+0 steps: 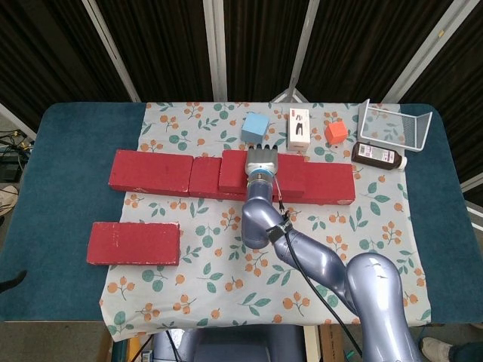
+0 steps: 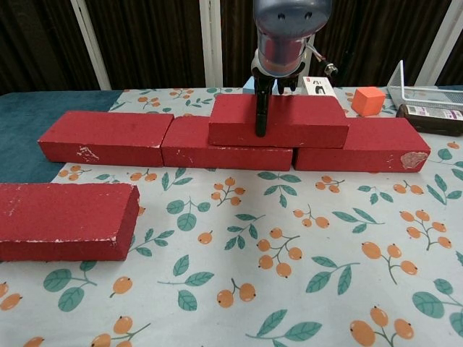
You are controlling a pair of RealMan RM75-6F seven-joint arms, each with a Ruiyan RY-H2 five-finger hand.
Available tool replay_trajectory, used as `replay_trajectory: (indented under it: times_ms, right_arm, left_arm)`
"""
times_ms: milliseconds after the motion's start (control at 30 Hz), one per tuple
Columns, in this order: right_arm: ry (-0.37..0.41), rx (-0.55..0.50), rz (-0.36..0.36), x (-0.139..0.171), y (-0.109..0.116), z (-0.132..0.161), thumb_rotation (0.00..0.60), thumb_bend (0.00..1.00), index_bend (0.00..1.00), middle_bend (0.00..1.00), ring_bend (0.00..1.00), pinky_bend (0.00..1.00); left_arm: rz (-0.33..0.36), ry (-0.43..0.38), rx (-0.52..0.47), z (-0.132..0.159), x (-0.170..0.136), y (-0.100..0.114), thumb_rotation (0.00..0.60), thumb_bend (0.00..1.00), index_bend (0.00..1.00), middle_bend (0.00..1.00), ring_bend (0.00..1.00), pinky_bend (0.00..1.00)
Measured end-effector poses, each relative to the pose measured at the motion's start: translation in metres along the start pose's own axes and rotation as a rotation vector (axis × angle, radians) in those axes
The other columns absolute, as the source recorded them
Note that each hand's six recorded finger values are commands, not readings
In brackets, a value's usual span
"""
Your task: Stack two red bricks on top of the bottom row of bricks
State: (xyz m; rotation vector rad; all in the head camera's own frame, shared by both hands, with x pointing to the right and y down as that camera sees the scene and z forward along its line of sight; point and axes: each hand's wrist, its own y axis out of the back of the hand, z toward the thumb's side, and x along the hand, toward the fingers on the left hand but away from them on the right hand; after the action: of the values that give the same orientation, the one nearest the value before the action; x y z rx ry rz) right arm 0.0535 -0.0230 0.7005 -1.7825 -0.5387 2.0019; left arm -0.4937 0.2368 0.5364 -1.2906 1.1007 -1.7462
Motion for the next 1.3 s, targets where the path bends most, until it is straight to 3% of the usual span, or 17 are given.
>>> replay_trajectory:
  times_ms: [933,1133,1300]
  right_arm:
    - [0.034,0.01,0.01,0.014,0.007,0.004,0.6,0.13,0.0,0.02,0.0,0.0]
    - [0.091,-0.012,-0.009,0.034,0.019,0.005,0.6,0.13,0.0,0.0,0.0,0.0]
    - [0.198,-0.08,-0.079,0.063,0.034,-0.003,0.6,0.13,0.0,0.0,0.0,0.0]
  left_arm:
    - [0.004,0.001,-0.007,-0.001,0.0,0.002,0.6,0.0,0.0,0.0,0.0,0.13]
    - [0.024,0.014,-0.025,-0.006,-0.002,0.006,0.6,0.0,0.0,0.0,0.0,0.13]
    - [0.029,0.012,-0.031,-0.006,-0.003,0.007,0.6,0.0,0.0,0.0,0.0,0.13]
